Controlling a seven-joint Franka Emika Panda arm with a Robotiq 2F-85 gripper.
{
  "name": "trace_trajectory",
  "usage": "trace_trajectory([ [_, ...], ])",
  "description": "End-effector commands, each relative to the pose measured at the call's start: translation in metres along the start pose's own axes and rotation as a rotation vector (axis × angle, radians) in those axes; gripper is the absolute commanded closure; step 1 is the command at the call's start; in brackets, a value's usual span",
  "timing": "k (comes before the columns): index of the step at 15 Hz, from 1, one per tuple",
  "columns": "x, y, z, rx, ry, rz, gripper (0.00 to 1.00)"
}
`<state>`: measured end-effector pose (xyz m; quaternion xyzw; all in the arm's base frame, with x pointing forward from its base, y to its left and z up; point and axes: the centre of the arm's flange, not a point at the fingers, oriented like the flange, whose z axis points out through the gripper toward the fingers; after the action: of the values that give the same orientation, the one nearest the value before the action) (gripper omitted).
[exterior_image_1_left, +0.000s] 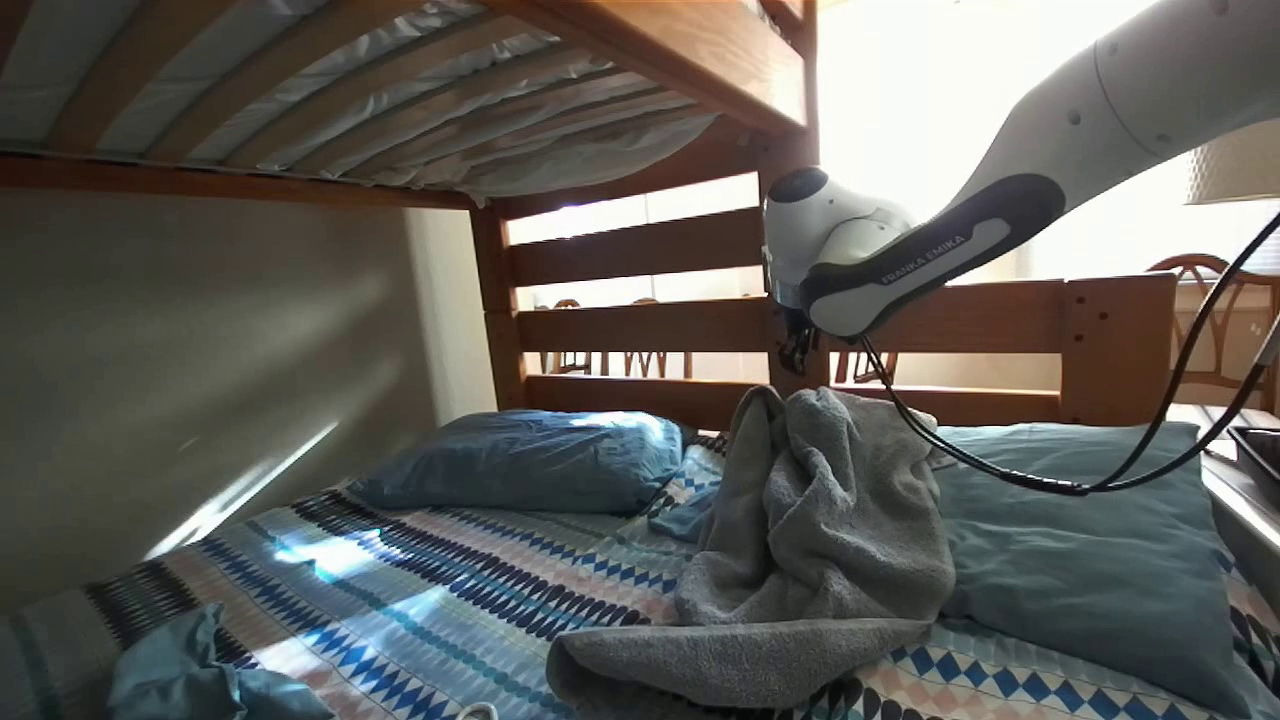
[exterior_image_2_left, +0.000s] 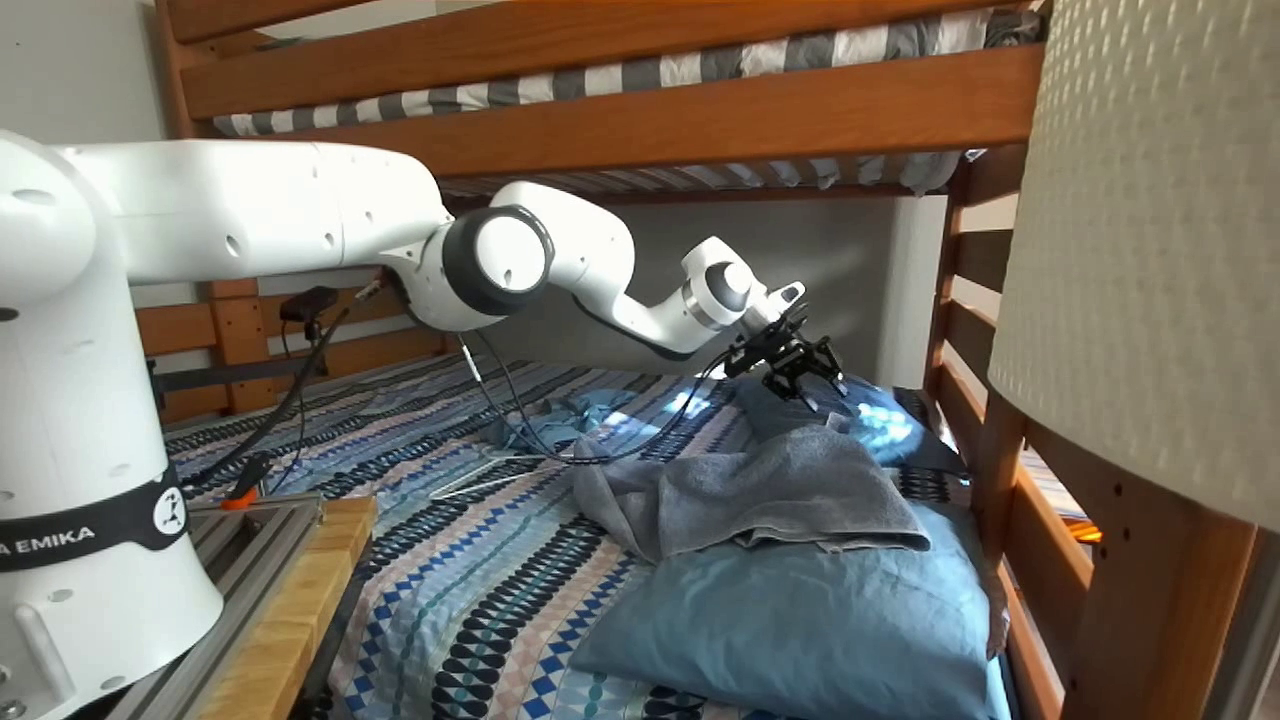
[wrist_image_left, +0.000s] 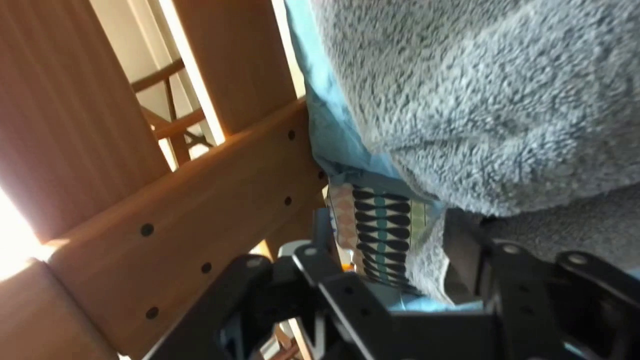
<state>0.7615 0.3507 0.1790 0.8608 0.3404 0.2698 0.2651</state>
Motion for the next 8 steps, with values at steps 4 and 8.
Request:
trace_trajectory([
  [4, -0.002, -0.025, 0.003, 0.157, -0.271, 0.163, 0.00],
  [8, -0.014, -0.031, 0.018, 0.219, -0.349, 0.326, 0.00],
])
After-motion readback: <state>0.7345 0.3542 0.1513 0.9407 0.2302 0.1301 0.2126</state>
